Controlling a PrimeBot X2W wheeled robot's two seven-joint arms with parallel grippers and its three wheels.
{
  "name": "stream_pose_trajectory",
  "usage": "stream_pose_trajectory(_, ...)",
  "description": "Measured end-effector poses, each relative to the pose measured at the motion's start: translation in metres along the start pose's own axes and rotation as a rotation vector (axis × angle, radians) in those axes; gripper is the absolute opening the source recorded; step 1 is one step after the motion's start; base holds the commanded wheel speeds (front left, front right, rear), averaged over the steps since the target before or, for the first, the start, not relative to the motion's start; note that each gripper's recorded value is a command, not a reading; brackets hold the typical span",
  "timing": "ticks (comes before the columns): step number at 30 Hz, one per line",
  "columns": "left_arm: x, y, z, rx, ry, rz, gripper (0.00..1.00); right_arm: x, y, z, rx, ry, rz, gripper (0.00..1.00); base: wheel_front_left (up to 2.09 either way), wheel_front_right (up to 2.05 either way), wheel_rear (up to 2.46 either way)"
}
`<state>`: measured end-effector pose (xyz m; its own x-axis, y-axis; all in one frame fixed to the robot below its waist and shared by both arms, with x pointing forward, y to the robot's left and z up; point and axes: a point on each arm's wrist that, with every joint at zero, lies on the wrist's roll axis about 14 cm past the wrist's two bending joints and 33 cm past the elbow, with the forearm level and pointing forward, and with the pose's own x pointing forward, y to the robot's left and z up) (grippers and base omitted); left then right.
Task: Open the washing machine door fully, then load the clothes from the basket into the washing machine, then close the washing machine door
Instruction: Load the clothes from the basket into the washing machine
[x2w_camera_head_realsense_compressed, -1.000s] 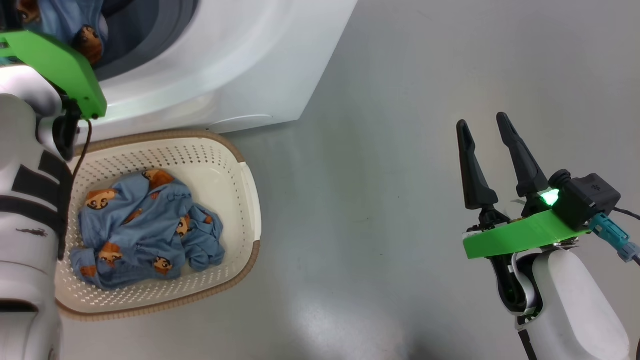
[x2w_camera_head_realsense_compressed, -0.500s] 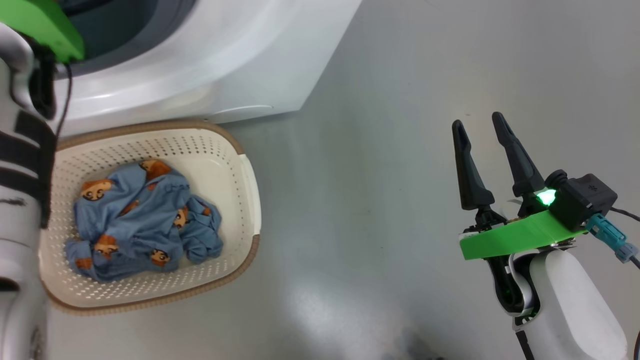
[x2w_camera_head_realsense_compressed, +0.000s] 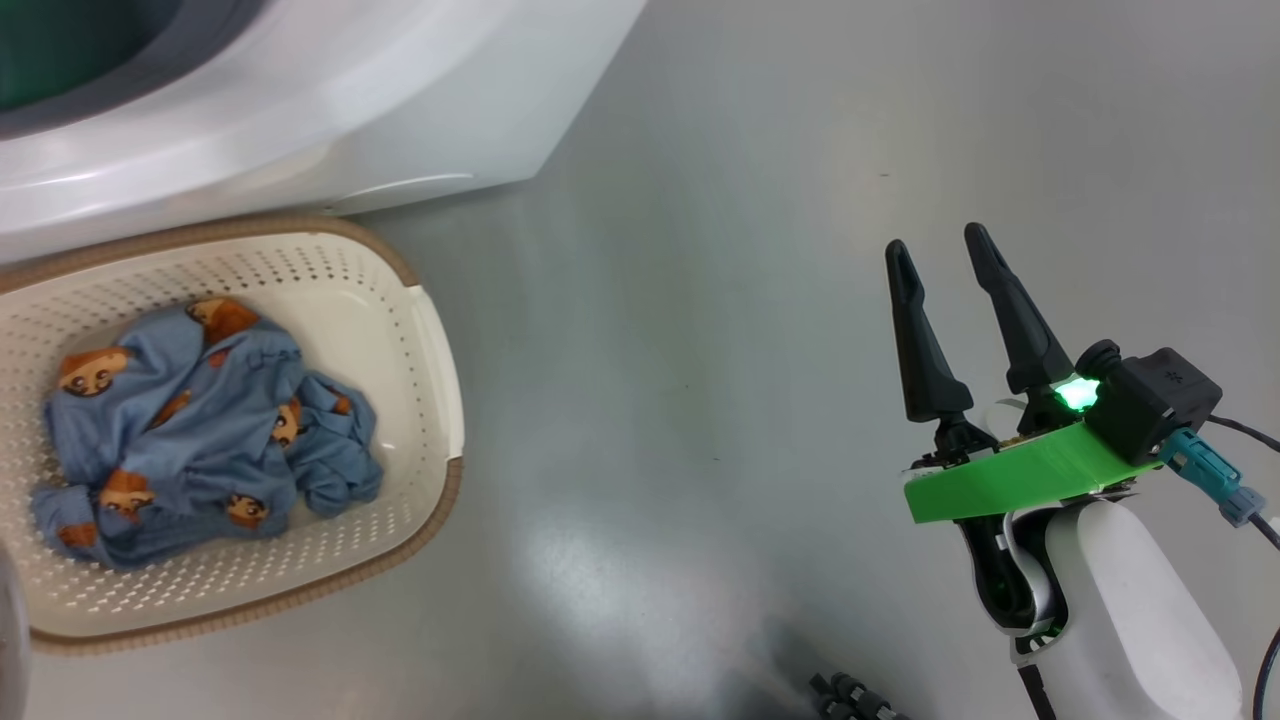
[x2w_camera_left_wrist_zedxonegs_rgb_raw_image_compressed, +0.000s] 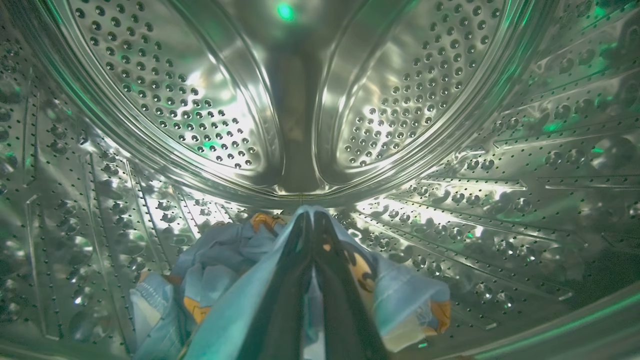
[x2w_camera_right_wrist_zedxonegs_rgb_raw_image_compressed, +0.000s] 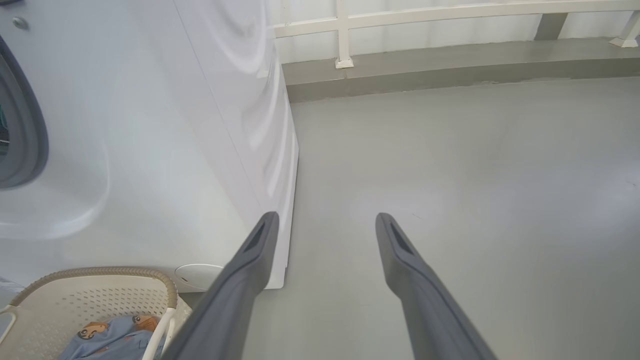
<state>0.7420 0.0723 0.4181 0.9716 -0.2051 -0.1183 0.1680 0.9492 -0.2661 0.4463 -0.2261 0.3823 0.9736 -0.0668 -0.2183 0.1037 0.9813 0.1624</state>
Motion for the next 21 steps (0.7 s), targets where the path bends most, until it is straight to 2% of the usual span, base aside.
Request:
stream_pose_trajectory(1,0.002,-0.002,-0.001,-0.001,-0.003,-0.003,0.26,-0.001,0.0,-0.001,0.007,0.002,-0.003,1.0,0.0,0.0,0.0)
stream_pose_trajectory(2,0.003,-0.003,0.0,0.004,-0.01,-0.003,1.0,-0.001,-0.001,-0.001,0.014,0.002,-0.009,1.0,0.0,0.0,0.0)
stream_pose_trajectory(10,-0.002,-0.01,-0.008,0.061,0.044,0.002,1.0,-0.005,-0.005,0.004,0.03,-0.006,-0.022,1.0,0.0,0.0,0.0)
stream_pose_trajectory(21,-0.032,-0.025,-0.004,0.054,0.071,-0.025,1.0,-0.002,0.007,0.031,0.028,-0.072,0.025,1.0,0.0,0.0,0.0)
